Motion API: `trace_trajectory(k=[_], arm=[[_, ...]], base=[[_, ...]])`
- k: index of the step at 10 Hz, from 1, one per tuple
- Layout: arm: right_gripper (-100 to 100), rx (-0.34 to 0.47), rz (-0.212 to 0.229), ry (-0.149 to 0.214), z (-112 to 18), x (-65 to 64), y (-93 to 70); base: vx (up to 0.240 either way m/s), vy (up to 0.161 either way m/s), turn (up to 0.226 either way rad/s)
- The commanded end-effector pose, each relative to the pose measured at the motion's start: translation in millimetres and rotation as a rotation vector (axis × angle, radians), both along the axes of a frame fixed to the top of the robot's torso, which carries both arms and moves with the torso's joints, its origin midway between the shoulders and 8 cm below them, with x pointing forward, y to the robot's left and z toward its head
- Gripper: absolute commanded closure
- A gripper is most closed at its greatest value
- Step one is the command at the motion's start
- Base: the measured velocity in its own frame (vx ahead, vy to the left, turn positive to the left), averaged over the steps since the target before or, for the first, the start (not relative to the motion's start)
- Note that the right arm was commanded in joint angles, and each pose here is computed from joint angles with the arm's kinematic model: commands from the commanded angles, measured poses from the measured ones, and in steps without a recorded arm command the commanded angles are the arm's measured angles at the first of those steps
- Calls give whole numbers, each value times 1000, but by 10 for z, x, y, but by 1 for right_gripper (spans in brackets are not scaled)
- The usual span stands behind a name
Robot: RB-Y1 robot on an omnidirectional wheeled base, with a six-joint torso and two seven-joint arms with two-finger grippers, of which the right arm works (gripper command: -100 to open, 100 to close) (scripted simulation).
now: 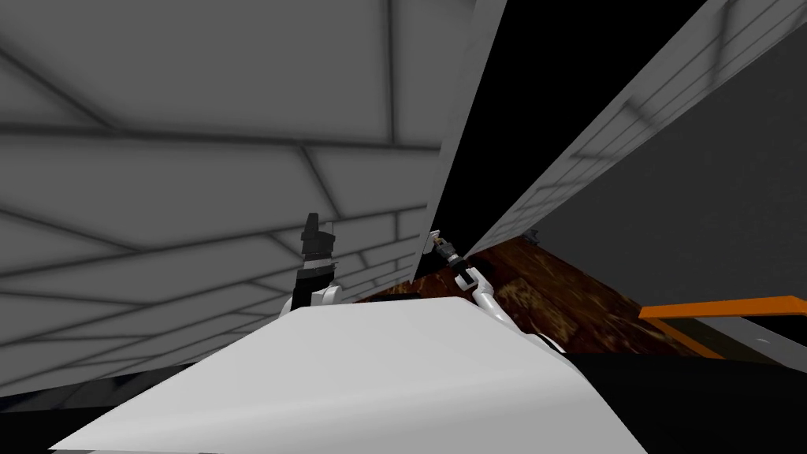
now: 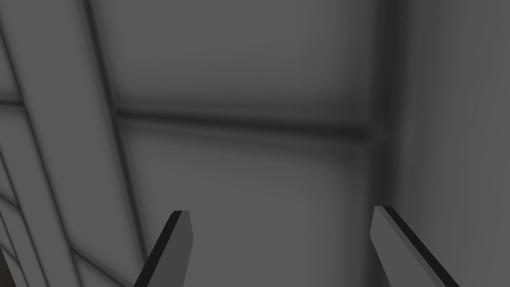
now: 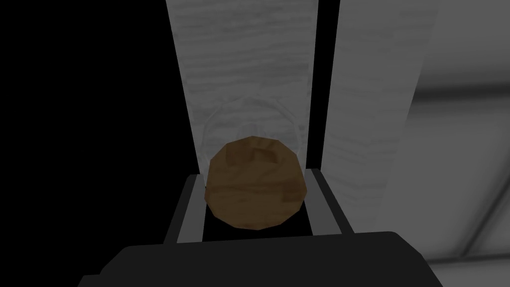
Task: Pull the door open
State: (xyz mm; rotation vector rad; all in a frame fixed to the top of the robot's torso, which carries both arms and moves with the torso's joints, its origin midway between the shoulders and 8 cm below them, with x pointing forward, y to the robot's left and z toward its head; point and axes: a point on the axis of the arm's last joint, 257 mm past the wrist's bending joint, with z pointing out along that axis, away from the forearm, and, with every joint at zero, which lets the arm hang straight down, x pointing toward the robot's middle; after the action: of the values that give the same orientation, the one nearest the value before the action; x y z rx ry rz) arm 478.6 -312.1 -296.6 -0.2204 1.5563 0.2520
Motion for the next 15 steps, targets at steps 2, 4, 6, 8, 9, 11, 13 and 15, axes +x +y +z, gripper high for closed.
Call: trace_trajectory(k=[2, 4, 6, 8, 9, 11, 13, 15], arm=[[100, 68, -10, 11, 19, 30, -15], [100, 120, -18, 20, 33, 53, -27], [100, 175, -26, 28, 47, 77, -40], [100, 250, -36, 40, 65, 109, -58], [100, 287, -41, 45, 74, 125, -67], [100, 371, -51, 57, 93, 160, -88], [100, 460, -62, 69, 113, 199, -112], [100, 512, -67, 77, 122, 219, -124]], base=[[-50, -34, 79], [-45, -36, 62], [-42, -35, 80], [-58, -48, 86], [-73, -39, 92], [-73, -56, 99], [-82, -59, 107], [-75, -59, 91]])
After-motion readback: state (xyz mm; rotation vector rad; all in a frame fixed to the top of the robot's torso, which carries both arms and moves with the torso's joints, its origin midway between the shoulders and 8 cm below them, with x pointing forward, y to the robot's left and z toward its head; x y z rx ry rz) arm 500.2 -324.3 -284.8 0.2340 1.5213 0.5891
